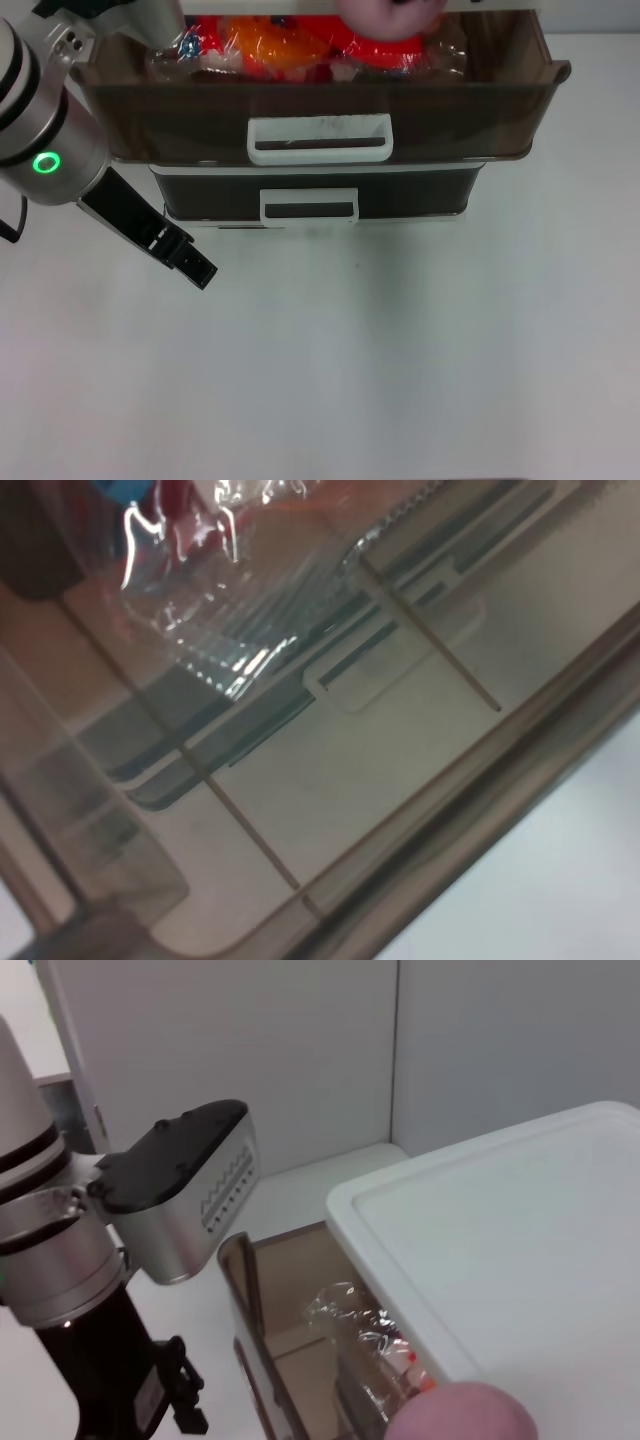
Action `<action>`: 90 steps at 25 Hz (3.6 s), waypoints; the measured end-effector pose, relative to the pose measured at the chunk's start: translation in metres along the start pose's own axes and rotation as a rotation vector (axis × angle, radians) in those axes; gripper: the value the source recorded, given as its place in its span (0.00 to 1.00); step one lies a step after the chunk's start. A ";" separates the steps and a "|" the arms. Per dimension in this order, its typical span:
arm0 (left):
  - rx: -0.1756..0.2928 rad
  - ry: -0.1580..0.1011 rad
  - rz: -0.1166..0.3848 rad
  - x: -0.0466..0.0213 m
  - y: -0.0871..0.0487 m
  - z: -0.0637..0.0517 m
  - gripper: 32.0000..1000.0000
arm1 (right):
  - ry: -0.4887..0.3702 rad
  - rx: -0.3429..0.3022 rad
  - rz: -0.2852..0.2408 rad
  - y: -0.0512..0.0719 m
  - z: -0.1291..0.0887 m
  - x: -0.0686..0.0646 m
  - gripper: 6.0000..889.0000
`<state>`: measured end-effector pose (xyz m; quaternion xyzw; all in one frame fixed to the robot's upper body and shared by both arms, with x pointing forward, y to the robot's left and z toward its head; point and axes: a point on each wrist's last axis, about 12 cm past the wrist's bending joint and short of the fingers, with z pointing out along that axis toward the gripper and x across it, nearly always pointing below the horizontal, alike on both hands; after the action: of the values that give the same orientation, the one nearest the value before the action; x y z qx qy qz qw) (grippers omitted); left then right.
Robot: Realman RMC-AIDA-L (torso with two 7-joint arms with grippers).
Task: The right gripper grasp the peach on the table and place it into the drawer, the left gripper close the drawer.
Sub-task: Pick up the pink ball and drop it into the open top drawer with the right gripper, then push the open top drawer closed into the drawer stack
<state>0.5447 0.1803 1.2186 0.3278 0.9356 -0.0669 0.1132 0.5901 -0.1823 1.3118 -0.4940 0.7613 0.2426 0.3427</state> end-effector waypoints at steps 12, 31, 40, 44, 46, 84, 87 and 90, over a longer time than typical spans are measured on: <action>-0.002 -0.004 -0.001 -0.0003 0.000 -0.001 0.86 | 0.016 -0.014 -0.022 0.002 0.005 0.000 0.44; -0.003 -0.008 -0.001 0.0000 0.001 -0.002 0.86 | 0.031 0.006 -0.006 -0.001 0.006 0.003 1.00; 0.003 0.005 0.014 0.0041 0.000 0.001 0.86 | -0.011 0.111 0.082 -0.016 -0.040 0.026 1.00; 0.012 0.010 0.011 0.0080 -0.001 0.001 0.86 | 0.030 0.223 0.188 -0.026 -0.076 0.052 1.00; 0.011 0.010 0.008 0.0091 -0.001 0.002 0.86 | 0.064 0.269 0.230 -0.029 -0.091 0.068 1.00; 0.071 -0.025 0.583 -0.0652 -0.121 0.003 0.86 | 0.379 0.284 0.388 -0.032 -0.034 0.232 1.00; 0.060 -0.022 0.609 -0.0699 -0.121 0.003 0.86 | 0.377 0.274 0.389 -0.033 -0.032 0.231 1.00; 0.038 -0.011 0.620 -0.0727 -0.115 0.004 0.86 | 0.376 0.272 0.391 -0.033 -0.031 0.231 1.00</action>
<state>0.5286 0.0470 1.2389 0.5992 0.7890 -0.0482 0.1271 0.5481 -0.3527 1.1549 -0.3240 0.9176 0.1039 0.2056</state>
